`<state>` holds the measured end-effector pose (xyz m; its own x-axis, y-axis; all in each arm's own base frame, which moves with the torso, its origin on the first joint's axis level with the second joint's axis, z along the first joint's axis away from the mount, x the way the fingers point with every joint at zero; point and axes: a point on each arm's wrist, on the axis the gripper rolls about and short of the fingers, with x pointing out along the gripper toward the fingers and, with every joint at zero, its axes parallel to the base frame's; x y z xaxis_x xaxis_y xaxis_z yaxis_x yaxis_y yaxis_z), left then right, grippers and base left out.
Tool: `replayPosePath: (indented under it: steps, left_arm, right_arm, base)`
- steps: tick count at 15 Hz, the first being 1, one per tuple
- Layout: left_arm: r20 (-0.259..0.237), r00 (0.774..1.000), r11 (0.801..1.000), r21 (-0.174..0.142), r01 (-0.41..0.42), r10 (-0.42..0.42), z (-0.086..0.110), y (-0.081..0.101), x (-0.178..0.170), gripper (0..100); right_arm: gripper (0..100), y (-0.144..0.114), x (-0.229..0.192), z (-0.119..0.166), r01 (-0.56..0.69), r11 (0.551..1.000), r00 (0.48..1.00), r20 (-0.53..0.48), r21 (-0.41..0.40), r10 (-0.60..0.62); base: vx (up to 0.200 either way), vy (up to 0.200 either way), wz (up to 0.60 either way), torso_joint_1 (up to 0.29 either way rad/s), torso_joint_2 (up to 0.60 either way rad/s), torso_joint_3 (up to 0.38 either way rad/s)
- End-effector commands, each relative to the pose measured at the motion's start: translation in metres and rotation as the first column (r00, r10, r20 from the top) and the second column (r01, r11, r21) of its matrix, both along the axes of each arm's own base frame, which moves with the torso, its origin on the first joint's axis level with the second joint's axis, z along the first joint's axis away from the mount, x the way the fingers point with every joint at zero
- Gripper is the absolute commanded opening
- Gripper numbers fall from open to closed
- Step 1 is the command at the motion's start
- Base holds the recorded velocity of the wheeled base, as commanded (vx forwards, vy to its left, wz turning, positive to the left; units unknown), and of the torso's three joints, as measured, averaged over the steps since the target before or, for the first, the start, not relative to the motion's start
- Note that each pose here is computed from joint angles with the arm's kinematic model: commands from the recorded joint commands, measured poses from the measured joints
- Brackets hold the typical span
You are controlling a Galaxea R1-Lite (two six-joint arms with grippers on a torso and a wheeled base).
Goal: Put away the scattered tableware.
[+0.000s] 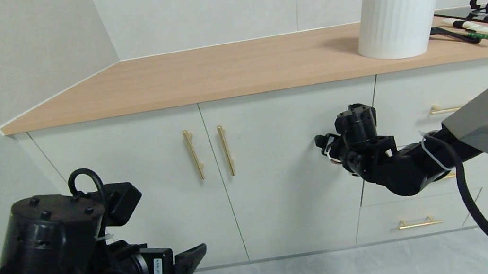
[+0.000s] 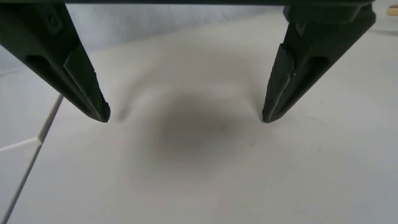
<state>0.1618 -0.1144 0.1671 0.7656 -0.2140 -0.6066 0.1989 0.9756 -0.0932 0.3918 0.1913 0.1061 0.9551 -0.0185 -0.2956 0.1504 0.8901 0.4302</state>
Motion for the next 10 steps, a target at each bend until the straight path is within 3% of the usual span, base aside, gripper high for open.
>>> replayPosePath:
  steps: [1, 3, 5, 7, 10]
  left_arm:
    - [0.0, 1.0, 1.0, 0.0, 0.0, 0.0, 0.0, 0.0, 0.0, 100]
    - [0.001, 1.0, 1.0, -0.001, 0.0, 0.0, 0.0, 0.0, 0.0, 100]
    - [0.001, 1.0, 1.0, -0.001, 0.0, 0.0, 0.0, 0.0, 0.0, 100]
    - [0.001, 1.0, 1.0, -0.001, 0.0, 0.0, 0.0, 0.0, 0.0, 100]
    - [0.009, 1.0, 1.0, -0.006, -0.002, 0.002, 0.002, 0.001, -0.001, 100]
  right_arm:
    - [100, -0.002, -0.006, 0.004, -0.011, 1.0, 1.0, -0.009, 0.005, 0.011]
    - [100, -0.007, -0.042, 0.021, -0.193, 0.978, 0.979, -0.055, 0.086, 0.198]
    - [100, -0.024, -0.083, 0.036, -0.412, 0.897, 0.9, -0.084, 0.161, 0.428]
    - [100, -0.038, -0.103, 0.044, -0.516, 0.843, 0.84, -0.101, 0.15, 0.533]
    - [100, -0.041, -0.107, 0.049, -0.521, 0.845, 0.84, -0.101, 0.121, 0.532]
  base:
    - [0.0, 0.0, 0.0, 0.0, 0.0, 0.0]
    - [0.0, 0.0, 0.0, 0.0, 0.0, 0.0]
    - [0.0, 0.0, 0.0, 0.0, 0.0, 0.0]
    - [0.0, 0.0, 0.0, 0.0, 0.0, 0.0]
    - [0.0, 0.0, 0.0, 0.0, 0.0, 0.0]
